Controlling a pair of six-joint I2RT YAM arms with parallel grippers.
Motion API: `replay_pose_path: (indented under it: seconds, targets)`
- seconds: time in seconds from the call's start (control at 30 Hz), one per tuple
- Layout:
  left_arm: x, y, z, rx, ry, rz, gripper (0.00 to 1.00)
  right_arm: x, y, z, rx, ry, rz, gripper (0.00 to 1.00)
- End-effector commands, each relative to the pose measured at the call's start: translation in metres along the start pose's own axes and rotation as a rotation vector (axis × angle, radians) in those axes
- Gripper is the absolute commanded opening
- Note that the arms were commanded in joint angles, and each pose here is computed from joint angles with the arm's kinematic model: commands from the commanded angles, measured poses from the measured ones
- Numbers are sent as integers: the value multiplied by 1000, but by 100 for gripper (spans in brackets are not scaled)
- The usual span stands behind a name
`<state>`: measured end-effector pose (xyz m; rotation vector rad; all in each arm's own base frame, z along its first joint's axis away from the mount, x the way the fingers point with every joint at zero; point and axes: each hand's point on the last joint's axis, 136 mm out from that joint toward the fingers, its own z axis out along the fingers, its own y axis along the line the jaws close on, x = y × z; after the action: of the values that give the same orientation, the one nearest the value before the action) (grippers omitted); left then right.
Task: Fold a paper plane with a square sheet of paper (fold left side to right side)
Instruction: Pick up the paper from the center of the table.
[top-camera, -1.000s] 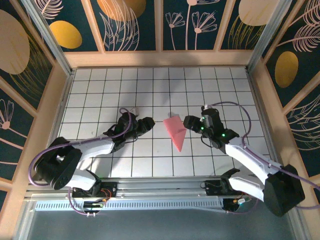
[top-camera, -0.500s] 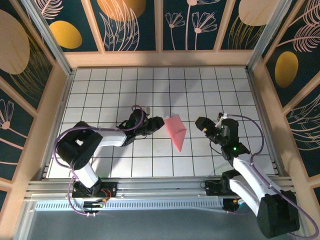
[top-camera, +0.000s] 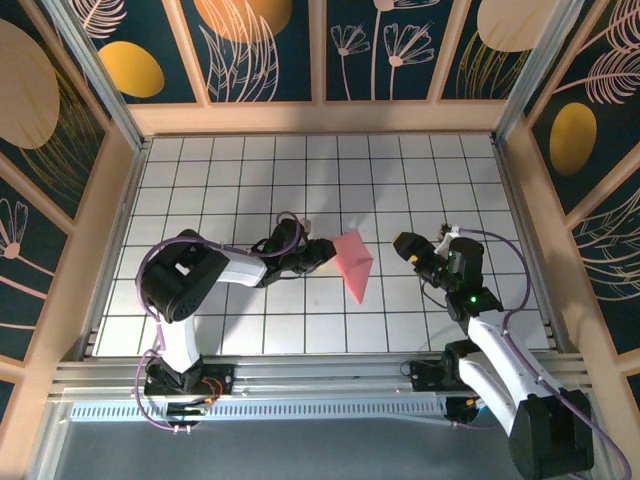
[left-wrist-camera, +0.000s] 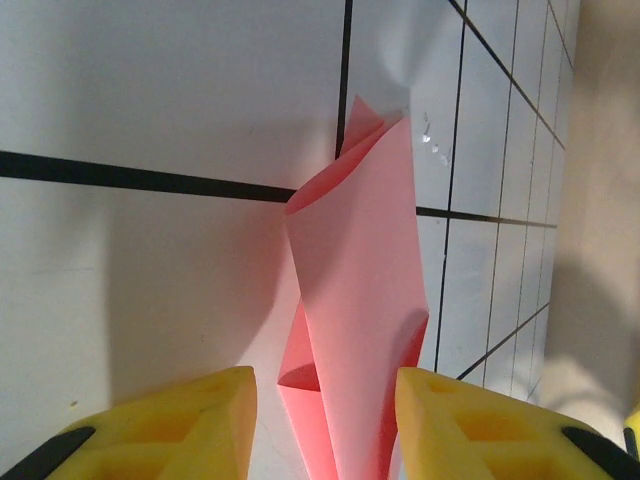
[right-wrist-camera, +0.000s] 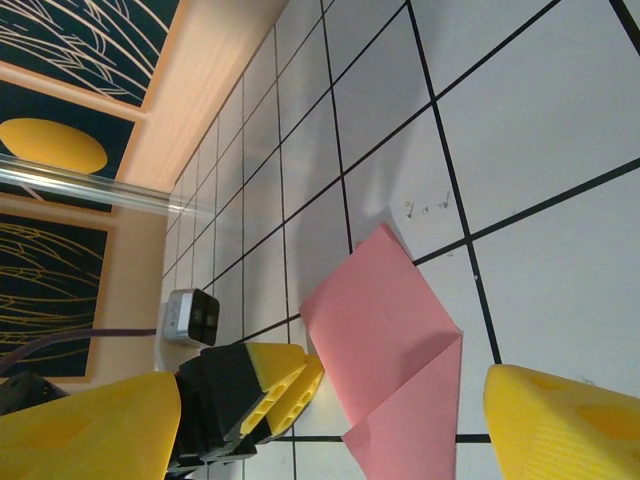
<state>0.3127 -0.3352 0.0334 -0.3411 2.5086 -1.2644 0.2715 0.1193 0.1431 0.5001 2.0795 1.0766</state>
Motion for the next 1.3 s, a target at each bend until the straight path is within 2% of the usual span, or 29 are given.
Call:
replay_pose_path:
  seconds: [0.0, 0.4, 0.73, 0.9, 1.13, 1.27]
  targets:
    - [2, -8, 9, 33, 26, -13, 39, -1, 3, -2, -24, -6, -3, 80]
    - [3, -7, 20, 40, 41, -10, 28, -3, 6, -4, -41, -2, -10, 80]
    - [-3, -13, 10, 22, 10, 62, 0, 2, 12, -2, -79, 41, -47, 80]
    - [-5, -28, -3, 62, -5, 135, 0, 9, 19, 1, -111, 94, -88, 80]
    - [0, -55, -38, 195, -9, 297, 0, 28, 24, 7, -172, 220, -160, 80]
    - [5, -71, -69, 333, -5, 351, 0, 44, 30, 10, -243, 300, -205, 88]
